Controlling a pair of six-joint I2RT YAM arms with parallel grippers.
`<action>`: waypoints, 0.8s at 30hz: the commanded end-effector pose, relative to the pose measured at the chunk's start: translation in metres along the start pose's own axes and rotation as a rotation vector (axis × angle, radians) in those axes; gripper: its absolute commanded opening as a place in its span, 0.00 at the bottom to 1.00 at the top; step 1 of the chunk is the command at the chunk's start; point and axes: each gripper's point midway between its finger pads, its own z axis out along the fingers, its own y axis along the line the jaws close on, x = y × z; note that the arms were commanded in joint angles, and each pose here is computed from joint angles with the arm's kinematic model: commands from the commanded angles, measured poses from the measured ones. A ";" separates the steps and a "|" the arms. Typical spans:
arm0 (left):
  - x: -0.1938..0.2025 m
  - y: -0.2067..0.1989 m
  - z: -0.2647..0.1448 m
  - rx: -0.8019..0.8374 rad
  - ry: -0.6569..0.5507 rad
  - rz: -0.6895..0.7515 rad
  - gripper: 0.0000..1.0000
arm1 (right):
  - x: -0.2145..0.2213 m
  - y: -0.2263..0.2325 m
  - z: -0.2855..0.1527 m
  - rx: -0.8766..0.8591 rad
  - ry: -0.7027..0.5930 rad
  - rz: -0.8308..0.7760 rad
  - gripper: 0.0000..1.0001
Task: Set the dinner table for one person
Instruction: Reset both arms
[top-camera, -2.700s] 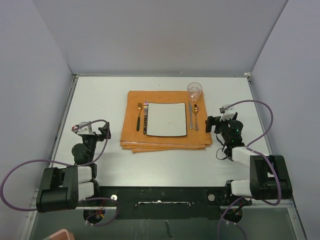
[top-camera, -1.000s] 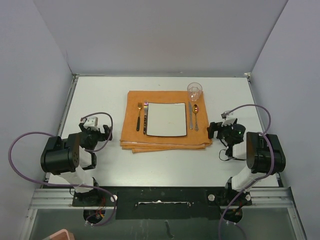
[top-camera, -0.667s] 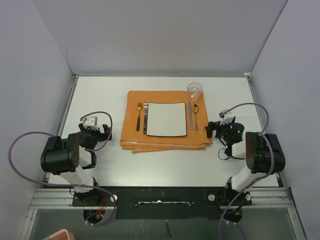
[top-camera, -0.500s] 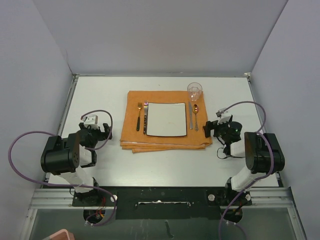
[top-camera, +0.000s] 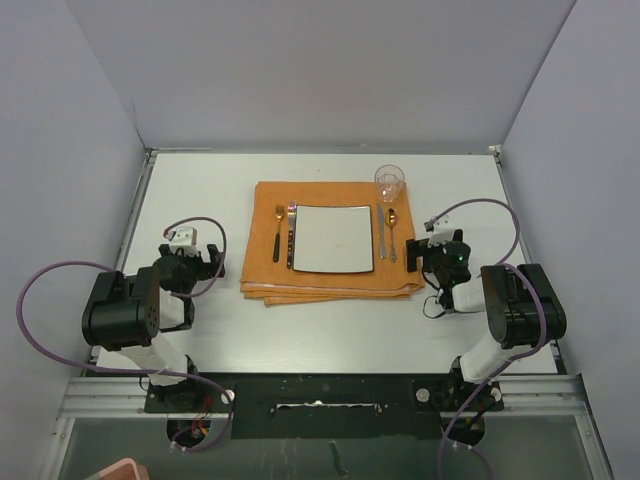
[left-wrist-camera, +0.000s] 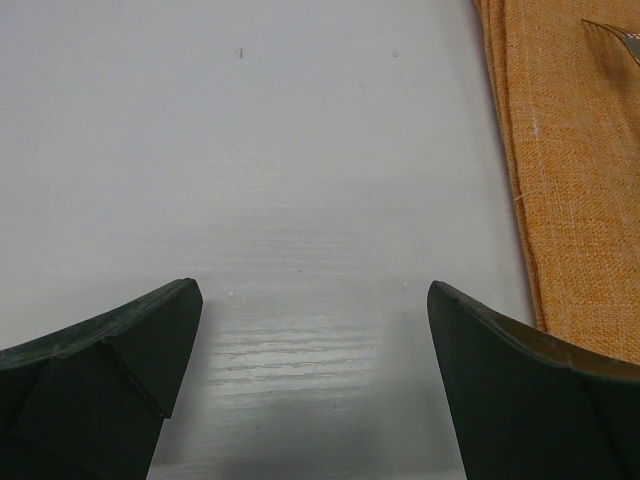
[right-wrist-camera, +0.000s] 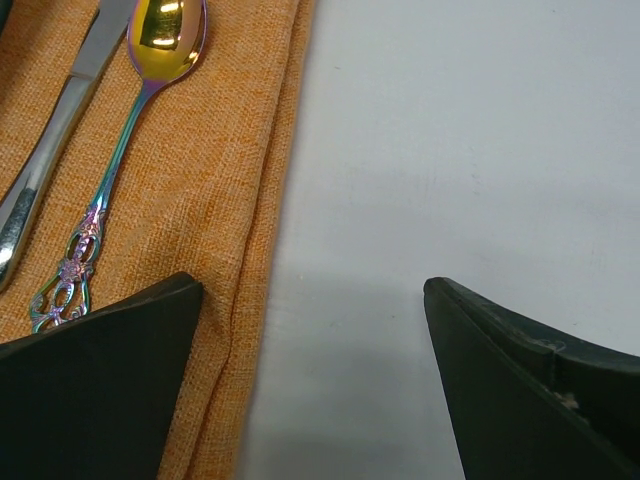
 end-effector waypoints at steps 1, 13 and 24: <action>-0.033 -0.001 0.006 0.001 -0.090 0.029 0.98 | -0.023 -0.018 0.004 0.081 -0.059 0.002 0.98; -0.031 -0.002 0.008 0.000 -0.075 0.034 0.98 | -0.023 -0.019 0.005 0.071 -0.060 0.007 0.98; -0.031 -0.003 0.009 -0.002 -0.072 0.038 0.98 | -0.023 -0.019 0.005 0.071 -0.061 0.007 0.98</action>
